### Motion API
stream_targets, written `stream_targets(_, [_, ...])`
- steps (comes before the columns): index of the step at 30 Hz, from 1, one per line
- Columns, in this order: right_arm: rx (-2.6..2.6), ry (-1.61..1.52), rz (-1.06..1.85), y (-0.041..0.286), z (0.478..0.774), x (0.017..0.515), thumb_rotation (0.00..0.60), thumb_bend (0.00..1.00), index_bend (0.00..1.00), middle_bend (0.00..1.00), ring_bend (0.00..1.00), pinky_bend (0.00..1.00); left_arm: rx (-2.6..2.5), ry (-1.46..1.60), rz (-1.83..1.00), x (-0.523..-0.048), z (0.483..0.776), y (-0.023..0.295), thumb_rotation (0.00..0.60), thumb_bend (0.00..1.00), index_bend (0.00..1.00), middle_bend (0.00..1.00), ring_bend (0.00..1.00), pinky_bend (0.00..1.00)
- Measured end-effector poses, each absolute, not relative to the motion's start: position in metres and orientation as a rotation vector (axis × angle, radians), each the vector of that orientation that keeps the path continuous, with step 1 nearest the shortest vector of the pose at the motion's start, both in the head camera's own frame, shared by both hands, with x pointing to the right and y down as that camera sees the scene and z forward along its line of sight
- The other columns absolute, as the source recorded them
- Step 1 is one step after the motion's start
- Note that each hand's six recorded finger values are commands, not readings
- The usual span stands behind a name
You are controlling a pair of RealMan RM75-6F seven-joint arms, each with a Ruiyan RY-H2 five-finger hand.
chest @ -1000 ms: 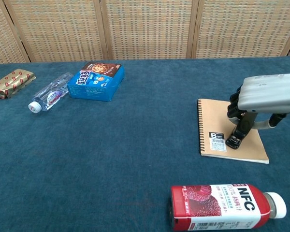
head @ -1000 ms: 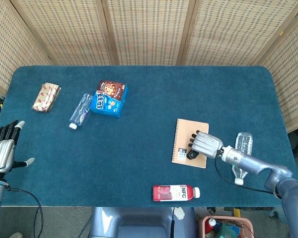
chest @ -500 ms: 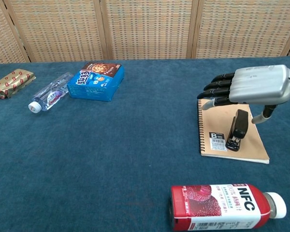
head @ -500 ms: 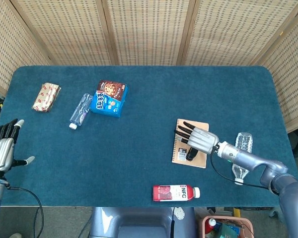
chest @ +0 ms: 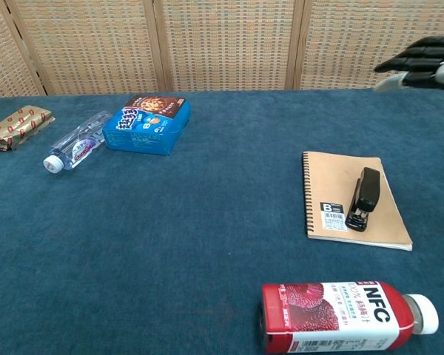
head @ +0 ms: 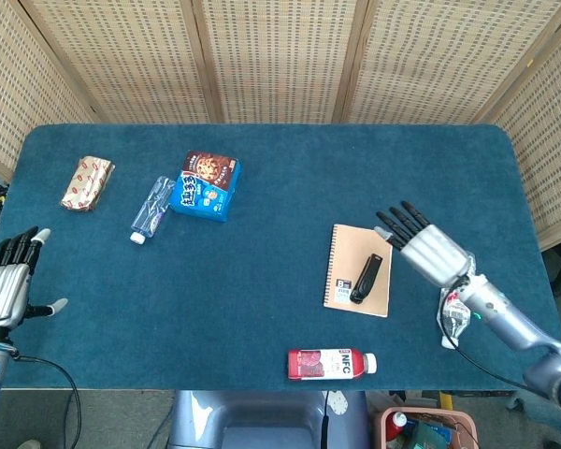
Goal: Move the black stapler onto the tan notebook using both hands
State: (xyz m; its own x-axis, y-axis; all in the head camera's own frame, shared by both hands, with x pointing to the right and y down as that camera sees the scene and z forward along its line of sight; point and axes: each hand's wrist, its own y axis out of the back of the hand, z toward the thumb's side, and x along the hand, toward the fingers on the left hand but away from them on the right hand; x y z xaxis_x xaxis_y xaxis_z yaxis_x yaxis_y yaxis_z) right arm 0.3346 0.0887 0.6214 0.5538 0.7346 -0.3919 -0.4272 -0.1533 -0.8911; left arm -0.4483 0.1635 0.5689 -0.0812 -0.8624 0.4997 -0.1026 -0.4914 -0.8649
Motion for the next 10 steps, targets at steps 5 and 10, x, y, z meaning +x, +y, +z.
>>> stream_targets(5, [-1.442, -0.627, 1.251, 0.124, 0.595, 0.388, 0.6, 0.01, 0.0, 0.0, 0.0, 0.0, -1.579, 1.04, -1.605, -0.449, 0.568, 0.173, 0.6, 0.11, 0.0, 0.0, 0.0, 0.0])
stream_targets(10, [-1.443, -0.986, 1.447, 0.181, 0.565, 0.435, 0.6, 0.0, 0.0, 0.0, 0.0, 0.0, -1.538, 1.032, -1.574, -0.459, 0.567, 0.192, 0.6, 0.11, 0.0, 0.0, 0.0, 0.0])
